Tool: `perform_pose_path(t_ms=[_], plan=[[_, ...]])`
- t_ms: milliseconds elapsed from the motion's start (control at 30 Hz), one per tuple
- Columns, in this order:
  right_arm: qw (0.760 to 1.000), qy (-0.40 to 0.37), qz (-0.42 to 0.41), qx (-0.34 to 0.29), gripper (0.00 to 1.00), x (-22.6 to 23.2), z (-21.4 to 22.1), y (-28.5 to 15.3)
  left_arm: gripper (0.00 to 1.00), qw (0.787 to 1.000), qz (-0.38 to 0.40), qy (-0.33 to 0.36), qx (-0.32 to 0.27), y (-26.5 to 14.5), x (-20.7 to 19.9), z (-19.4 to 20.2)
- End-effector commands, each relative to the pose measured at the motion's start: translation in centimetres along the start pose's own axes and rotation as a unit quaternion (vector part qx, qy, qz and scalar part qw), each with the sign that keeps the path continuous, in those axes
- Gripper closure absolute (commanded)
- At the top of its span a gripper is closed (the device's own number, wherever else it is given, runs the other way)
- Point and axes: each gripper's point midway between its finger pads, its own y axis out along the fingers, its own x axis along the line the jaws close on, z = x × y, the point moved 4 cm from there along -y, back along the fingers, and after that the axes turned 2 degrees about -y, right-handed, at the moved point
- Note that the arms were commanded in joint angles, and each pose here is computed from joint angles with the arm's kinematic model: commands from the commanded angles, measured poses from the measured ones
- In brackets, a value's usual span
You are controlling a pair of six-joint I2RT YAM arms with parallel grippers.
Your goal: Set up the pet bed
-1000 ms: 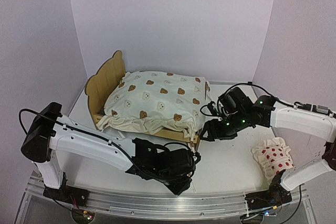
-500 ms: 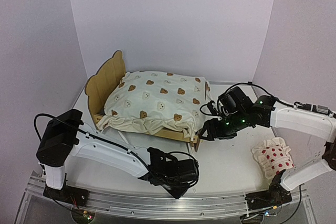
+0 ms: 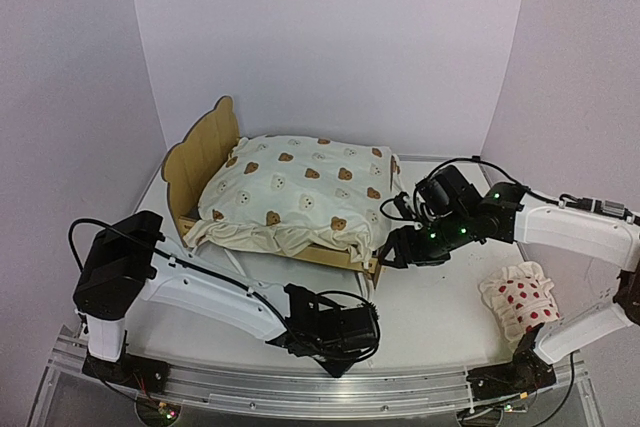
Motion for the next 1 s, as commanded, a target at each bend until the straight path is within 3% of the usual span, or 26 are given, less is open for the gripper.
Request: perform_pose_path(t_ms=[0,433,700,867,967], plan=[[1.000,-0.002,-0.028,-0.002,0.35,0.7,0.1,0.5,1.00,0.997,-0.065,-0.023,-0.022,0.2,3.4,0.0],[0.996,-0.070,-0.041,-0.026,0.40,2.4,1.7,3.4,1.00,0.986,-0.020,-0.021,-0.163,-4.3,4.3,-3.5],[0.993,-0.104,0.015,-0.048,0.48,1.6,1.9,5.5,0.99,0.985,0.000,-0.018,-0.171,-5.3,4.1,-3.8],[0.992,-0.107,0.031,-0.056,0.48,1.2,2.0,5.7,0.67,0.991,-0.022,-0.001,-0.130,-4.2,4.7,-2.4],[0.992,-0.106,0.032,-0.055,0.48,1.2,2.0,5.9,0.59,0.993,-0.026,-0.006,-0.111,-3.3,5.5,-2.0]])
